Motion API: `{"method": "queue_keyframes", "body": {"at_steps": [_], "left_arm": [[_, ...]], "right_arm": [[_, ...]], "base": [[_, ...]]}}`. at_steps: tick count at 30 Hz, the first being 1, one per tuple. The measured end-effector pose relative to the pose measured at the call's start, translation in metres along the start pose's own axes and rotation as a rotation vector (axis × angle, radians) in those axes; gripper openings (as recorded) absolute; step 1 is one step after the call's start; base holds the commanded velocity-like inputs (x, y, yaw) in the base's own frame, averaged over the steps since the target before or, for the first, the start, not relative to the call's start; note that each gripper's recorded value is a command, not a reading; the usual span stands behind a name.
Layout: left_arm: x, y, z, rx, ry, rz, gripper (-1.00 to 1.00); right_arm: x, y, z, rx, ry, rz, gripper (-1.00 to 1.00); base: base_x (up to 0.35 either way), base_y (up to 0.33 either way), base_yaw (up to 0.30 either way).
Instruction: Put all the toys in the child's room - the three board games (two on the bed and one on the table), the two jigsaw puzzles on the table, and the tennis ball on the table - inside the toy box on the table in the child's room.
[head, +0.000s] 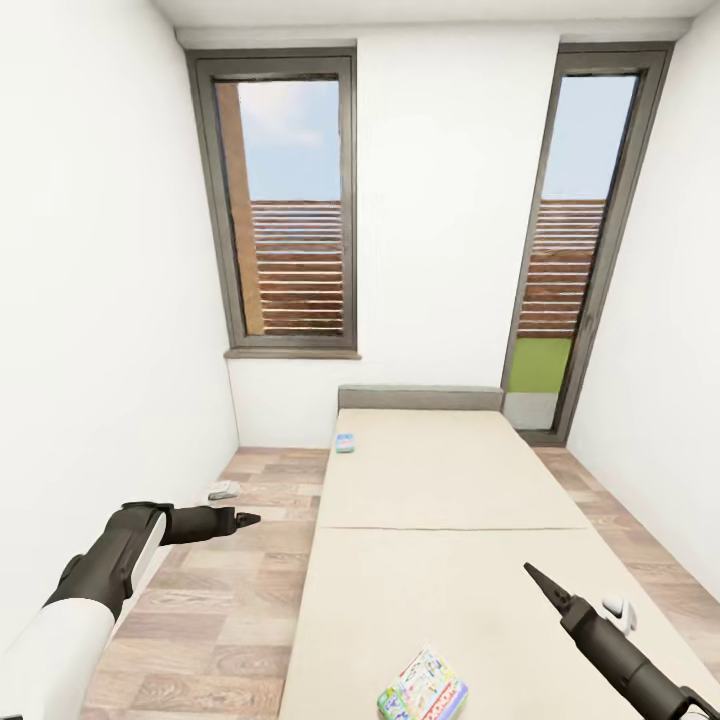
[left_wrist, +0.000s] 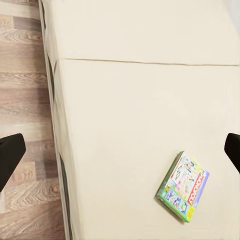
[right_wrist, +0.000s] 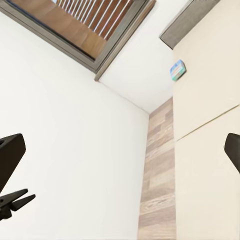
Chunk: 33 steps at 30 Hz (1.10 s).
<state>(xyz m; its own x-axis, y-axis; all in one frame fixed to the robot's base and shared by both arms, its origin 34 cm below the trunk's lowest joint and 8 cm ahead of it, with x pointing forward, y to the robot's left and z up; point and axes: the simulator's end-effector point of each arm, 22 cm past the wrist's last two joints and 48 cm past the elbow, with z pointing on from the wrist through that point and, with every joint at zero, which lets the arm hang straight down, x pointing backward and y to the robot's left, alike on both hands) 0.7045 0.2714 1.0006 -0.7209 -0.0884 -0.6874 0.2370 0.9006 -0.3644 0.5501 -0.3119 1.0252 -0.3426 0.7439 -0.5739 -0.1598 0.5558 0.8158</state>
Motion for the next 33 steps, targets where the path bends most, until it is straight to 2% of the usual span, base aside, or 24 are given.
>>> {"method": "queue_keyframes", "body": {"at_steps": [7, 18, 33], "left_arm": [[0.0, -0.0008, 0.0005, 0.001, 0.001, 0.001, 1.0], [-0.0039, -0.0023, -0.0031, 0.002, -0.009, 0.005, 1.0], [-0.0038, -0.0023, -0.0035, 0.002, -0.009, 0.004, 1.0]], "right_arm": [[0.0001, 0.0004, 0.0006, -0.002, -0.002, -0.001, 1.0], [-0.0027, 0.0033, -0.0005, -0.008, -0.008, -0.005, 1.0], [-0.0018, 0.0033, 0.0, -0.006, -0.006, -0.006, 1.0]], "base": [[0.059, 0.0, -0.021], [0.07, 0.033, -0.146], [0.009, 0.005, -0.011]]}}
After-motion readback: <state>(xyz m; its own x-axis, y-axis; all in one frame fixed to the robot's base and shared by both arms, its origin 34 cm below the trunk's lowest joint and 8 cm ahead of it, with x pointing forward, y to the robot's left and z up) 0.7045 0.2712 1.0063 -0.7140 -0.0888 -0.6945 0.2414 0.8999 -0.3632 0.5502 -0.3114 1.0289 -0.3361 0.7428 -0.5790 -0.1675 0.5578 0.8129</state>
